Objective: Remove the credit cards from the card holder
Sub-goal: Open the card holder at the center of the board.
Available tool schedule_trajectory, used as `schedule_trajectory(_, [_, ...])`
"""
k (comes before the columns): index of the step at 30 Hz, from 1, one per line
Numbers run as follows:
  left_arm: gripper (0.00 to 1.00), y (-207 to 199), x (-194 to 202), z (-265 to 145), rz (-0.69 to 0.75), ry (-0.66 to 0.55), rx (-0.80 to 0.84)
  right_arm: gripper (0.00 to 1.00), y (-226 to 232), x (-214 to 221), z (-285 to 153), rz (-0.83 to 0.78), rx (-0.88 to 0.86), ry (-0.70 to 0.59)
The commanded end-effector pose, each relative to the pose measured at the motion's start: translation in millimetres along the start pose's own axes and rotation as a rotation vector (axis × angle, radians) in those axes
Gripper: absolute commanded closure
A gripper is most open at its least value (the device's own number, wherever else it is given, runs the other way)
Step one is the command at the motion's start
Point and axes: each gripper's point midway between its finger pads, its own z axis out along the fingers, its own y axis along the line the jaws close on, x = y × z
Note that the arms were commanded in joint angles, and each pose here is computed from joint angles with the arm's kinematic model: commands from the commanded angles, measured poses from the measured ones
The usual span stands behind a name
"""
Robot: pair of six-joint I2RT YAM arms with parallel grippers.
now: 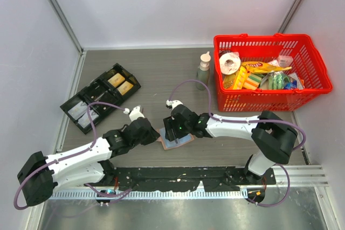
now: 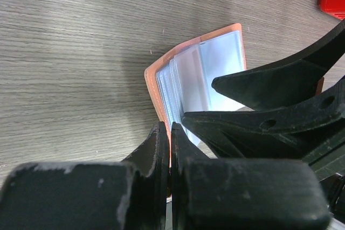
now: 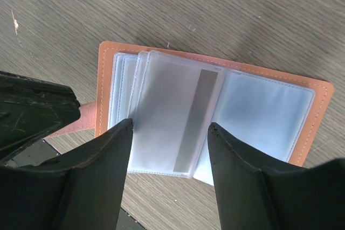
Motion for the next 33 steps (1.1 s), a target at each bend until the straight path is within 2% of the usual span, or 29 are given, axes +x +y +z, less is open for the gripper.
schedule_trajectory(1, [1.0, -13.3, -12.7, -7.6, -0.013, -0.04, 0.033, 0.41, 0.3, -21.4, -10.3, -0.019, 0.033, -0.064])
schedule_trajectory(17, [1.0, 17.1, -5.4, 2.0, 0.007, -0.048, -0.064, 0.51, -41.4, -27.1, -39.1, 0.005, 0.134, -0.11])
schedule_trajectory(23, [1.0, 25.9, -2.3, 9.1, 0.02, -0.046, -0.105, 0.55, -55.3, -18.6, -37.9, 0.006, 0.164, -0.087])
schedule_trajectory(28, [0.83, 28.1, -9.9, 6.1, 0.038, -0.074, -0.133, 0.56, -68.3, -18.8, -43.8, -0.002, 0.233, -0.093])
schedule_trajectory(33, [0.6, 24.0, -28.9, -7.5, 0.08, -0.125, -0.159, 0.57, -63.0, -30.1, -52.3, -0.016, 0.207, -0.128])
